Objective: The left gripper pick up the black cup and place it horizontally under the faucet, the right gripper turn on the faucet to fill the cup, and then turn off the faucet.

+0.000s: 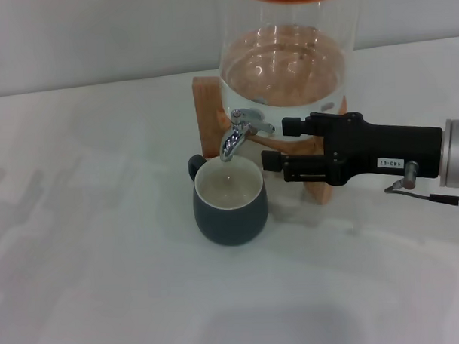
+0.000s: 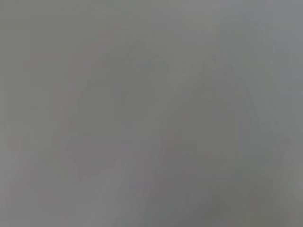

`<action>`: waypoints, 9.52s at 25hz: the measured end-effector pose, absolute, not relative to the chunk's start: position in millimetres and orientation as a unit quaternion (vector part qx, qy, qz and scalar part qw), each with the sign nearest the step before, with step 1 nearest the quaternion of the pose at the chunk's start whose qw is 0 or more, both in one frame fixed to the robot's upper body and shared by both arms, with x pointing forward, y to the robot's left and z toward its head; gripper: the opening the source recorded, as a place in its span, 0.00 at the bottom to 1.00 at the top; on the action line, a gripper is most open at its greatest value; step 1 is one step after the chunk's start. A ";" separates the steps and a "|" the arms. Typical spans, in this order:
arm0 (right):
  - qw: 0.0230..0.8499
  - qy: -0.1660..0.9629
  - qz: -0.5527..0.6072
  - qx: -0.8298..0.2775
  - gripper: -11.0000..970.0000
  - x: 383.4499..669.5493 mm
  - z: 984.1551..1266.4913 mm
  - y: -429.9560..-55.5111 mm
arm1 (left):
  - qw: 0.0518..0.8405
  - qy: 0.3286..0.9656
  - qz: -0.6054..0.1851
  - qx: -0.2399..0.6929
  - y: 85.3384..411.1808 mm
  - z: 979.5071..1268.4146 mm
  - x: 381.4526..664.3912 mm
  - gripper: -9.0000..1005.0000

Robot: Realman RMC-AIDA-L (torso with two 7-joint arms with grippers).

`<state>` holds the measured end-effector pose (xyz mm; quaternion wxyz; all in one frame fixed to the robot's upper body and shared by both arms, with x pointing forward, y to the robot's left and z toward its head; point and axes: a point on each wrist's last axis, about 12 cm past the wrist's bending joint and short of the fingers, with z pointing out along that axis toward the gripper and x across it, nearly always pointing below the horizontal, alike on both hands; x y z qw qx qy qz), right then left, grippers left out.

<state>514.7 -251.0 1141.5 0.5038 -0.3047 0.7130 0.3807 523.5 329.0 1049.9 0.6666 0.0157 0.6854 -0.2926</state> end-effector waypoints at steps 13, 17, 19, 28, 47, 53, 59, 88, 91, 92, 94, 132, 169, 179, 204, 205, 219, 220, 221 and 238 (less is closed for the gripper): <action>0.503 0.710 0.380 -0.314 0.83 521.0 1146.9 -237.1 | 0.668 0.686 -0.287 0.006 333.8 1047.7 518.8 0.76; 0.500 0.708 0.383 -0.318 0.83 520.0 1146.6 -234.7 | 0.668 0.688 -0.285 0.006 335.1 1047.7 518.8 0.76; 0.499 0.708 0.385 -0.320 0.83 519.3 1146.3 -233.7 | 0.668 0.688 -0.284 0.005 335.4 1047.6 518.9 0.76; 0.486 0.701 0.401 -0.334 0.83 513.3 1145.8 -230.6 | 0.668 0.688 -0.284 0.007 335.4 1048.2 519.5 0.76; 0.483 0.681 0.429 -0.344 0.83 501.9 1154.3 -253.2 | 0.672 0.686 -0.278 0.017 337.6 1052.8 523.0 0.76; 0.481 0.682 0.430 -0.344 0.83 501.9 1151.0 -253.7 | 0.679 0.674 -0.290 0.025 338.5 1060.8 523.5 0.76; 0.486 0.685 0.429 -0.332 0.83 504.8 1147.3 -257.8 | 0.699 0.652 -0.285 0.067 334.7 1064.7 515.4 0.76; 0.478 0.674 0.450 -0.339 0.83 503.7 1144.5 -246.8 | 0.730 0.620 -0.271 0.096 334.3 1070.0 506.7 0.80; 0.478 0.673 0.450 -0.339 0.83 503.7 1144.4 -246.2 | 0.731 0.618 -0.271 0.098 333.8 1070.0 506.0 0.84; 0.477 0.673 0.451 -0.340 0.83 503.5 1144.2 -245.5 | 0.731 0.619 -0.271 0.096 333.9 1069.8 506.4 0.85; 0.475 0.672 0.453 -0.343 0.83 503.2 1143.6 -243.0 | 0.730 0.620 -0.271 0.095 333.7 1069.5 507.1 0.85; 0.490 0.683 0.428 -0.332 0.83 512.5 1138.5 -219.7 | 0.731 0.618 -0.275 0.094 334.3 1070.0 505.5 0.88; 0.498 0.677 0.430 -0.330 0.83 513.2 1137.9 -212.6 | 0.728 0.620 -0.277 0.094 333.5 1068.8 504.4 0.88; 0.505 0.683 0.415 -0.326 0.83 516.1 1135.8 -216.3 | 0.726 0.619 -0.283 0.095 333.6 1069.8 504.4 0.88; 0.514 0.661 0.435 -0.331 0.83 508.2 1144.6 -235.3 | 0.728 0.617 -0.282 0.094 334.4 1071.1 505.5 0.88; 0.513 0.655 0.441 -0.335 0.83 506.8 1146.2 -234.4 | 0.728 0.617 -0.282 0.094 334.3 1071.3 505.8 0.88; 0.563 0.705 0.380 -0.205 0.83 506.4 1129.2 -336.3 | 0.728 0.620 -0.278 0.092 335.5 1070.0 505.4 0.88; 0.566 0.702 0.382 -0.202 0.83 503.5 1130.1 -341.0 | 0.728 0.621 -0.277 0.091 335.5 1069.7 505.5 0.88; 0.569 0.699 0.384 -0.202 0.83 500.7 1131.4 -344.1 | 0.727 0.622 -0.277 0.090 335.6 1069.4 505.6 0.88; 0.660 0.729 0.139 -0.113 0.83 480.5 1138.7 -447.1 | 0.701 0.641 -0.306 0.070 332.0 1062.0 504.0 0.88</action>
